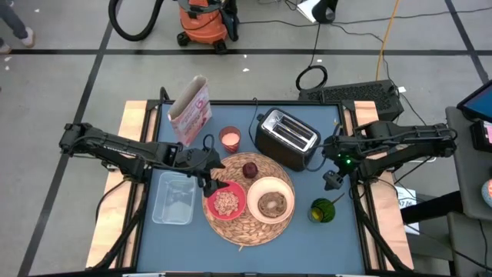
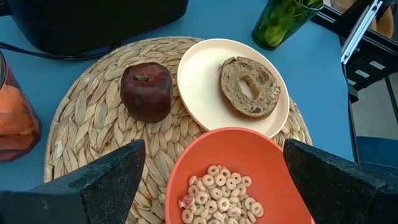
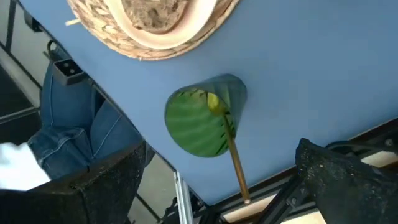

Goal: Arrange a breakfast setting
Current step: Put the gold spoon from the green cup to the left side of the placemat

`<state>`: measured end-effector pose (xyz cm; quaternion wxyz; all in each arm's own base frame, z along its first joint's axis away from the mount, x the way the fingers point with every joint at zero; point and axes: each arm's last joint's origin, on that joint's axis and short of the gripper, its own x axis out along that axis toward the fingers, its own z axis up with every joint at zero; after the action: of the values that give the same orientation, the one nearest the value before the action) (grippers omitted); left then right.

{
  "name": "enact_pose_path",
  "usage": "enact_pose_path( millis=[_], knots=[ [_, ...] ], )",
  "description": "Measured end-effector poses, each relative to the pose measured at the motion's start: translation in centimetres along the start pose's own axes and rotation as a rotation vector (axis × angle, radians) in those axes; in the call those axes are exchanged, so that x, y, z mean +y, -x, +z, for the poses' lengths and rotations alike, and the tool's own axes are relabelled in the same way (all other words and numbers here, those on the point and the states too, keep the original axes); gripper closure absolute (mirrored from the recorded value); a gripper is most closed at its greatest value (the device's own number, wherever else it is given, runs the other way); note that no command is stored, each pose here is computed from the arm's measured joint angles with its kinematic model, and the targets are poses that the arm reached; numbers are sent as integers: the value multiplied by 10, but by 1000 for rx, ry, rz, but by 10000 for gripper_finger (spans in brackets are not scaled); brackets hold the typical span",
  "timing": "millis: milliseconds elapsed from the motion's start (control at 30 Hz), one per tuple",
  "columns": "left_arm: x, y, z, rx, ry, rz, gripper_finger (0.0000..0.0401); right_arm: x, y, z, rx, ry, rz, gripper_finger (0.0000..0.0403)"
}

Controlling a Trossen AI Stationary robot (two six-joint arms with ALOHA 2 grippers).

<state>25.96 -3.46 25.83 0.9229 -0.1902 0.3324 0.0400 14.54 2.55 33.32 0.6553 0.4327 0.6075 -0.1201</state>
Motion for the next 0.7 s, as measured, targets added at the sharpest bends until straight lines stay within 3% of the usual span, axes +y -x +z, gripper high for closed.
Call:
enact_pose_path(
  millis=[333, 700],
  knots=[
    [0, 0, 0, 0, 1, -1, 15, 3, -6, -4, 64, -13, 12, 5],
    [0, 0, 0, 0, 1, -1, 15, -9, -47, -9, 252, -25, -22, 5]
  ],
)
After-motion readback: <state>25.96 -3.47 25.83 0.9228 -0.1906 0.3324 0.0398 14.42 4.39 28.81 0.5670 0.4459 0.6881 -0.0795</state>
